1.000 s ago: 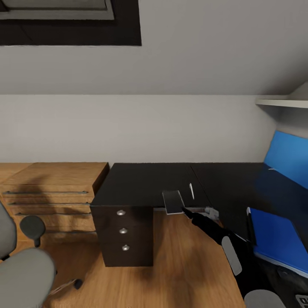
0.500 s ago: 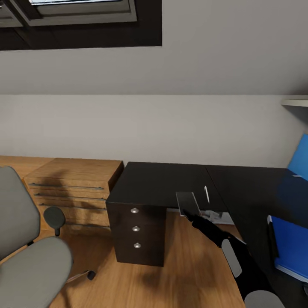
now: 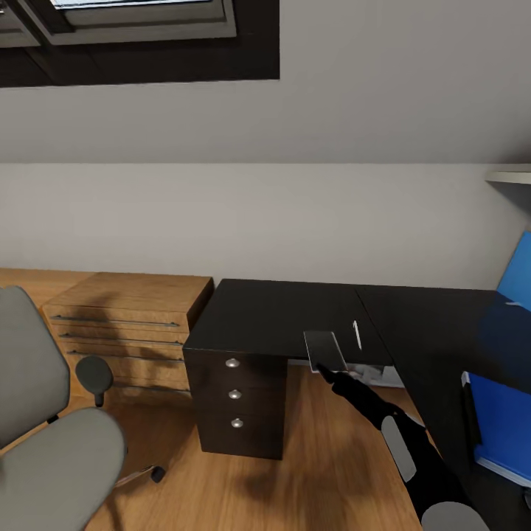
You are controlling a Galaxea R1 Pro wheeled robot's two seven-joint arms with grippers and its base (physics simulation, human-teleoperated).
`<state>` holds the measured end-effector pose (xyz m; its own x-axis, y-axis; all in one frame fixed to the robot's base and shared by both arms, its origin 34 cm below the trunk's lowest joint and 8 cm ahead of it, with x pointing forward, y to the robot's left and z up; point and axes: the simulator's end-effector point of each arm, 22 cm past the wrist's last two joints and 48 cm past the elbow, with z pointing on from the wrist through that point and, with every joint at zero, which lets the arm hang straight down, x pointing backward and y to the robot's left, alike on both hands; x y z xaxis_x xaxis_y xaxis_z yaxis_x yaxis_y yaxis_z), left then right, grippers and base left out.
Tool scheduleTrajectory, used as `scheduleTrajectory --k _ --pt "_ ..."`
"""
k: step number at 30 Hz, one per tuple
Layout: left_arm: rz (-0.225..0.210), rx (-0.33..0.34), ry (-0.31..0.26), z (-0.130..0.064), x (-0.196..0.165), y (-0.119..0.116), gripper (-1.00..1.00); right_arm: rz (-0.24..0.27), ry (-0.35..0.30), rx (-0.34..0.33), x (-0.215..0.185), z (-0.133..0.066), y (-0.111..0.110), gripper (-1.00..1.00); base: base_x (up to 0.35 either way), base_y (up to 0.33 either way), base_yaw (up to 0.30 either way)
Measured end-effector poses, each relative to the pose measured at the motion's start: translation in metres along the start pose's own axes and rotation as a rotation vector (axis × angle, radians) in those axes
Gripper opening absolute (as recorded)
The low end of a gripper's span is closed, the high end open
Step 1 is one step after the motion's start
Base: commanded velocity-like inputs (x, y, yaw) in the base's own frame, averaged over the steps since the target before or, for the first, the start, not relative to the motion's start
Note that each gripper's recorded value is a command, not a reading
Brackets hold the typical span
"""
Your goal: In the bedroom, organize the workspace by keeping the computer under the desk, ensuring the monitor is on the desk, placing the keyboard on the desk next to the monitor, placing the mouse on the desk next to the keyboard, moving the folder from the swivel chair onto the desk next to the mouse, stacking the notebook on top of the folder with the pen on top of the notebook, and positioning the swivel chair next to the desk.
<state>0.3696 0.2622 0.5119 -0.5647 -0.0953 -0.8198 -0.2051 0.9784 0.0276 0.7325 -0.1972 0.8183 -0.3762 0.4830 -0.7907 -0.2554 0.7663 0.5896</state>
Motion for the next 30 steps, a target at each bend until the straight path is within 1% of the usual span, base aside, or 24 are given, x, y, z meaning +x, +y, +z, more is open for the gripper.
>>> scheduleTrajectory --k 7,14,17,20,21,24,25,30 --pt "0.001 0.002 -0.002 0.0 0.0 0.0 1.0 -0.002 -0.011 0.001 -0.003 0.0 -0.001 1.0 0.0 0.0 0.0" --pt "0.001 0.002 -0.003 0.0 -0.001 0.0 1.0 -0.009 -0.016 0.013 -0.01 -0.005 -0.01 1.0 0.0 0.0 0.0" --pt "0.002 0.001 -0.003 0.0 -0.001 0.0 1.0 0.004 -0.029 0.012 -0.014 -0.007 -0.012 1.0 0.0 0.0 0.0" --pt "0.002 0.001 -0.003 0.0 -0.001 0.0 1.0 0.04 -0.052 0.005 -0.021 -0.008 -0.012 1.0 0.0 0.0 0.0" --pt "0.002 0.001 -0.003 0.0 -0.001 0.0 1.0 0.075 -0.069 0.0 -0.026 -0.01 -0.013 1.0 0.0 0.0 0.0" --pt "0.002 0.001 -0.003 0.0 -0.001 0.0 1.0 0.138 -0.087 -0.008 -0.033 -0.013 -0.016 1.0 0.0 0.0 0.0" --pt "0.002 0.001 -0.003 0.0 -0.001 0.0 1.0 0.176 -0.094 -0.015 -0.037 -0.015 -0.018 1.0 0.0 0.0 0.0" --pt "0.002 0.002 -0.004 0.0 -0.001 0.0 1.0 0.245 -0.103 -0.025 -0.04 -0.019 -0.021 1.0 0.0 0.0 0.0"
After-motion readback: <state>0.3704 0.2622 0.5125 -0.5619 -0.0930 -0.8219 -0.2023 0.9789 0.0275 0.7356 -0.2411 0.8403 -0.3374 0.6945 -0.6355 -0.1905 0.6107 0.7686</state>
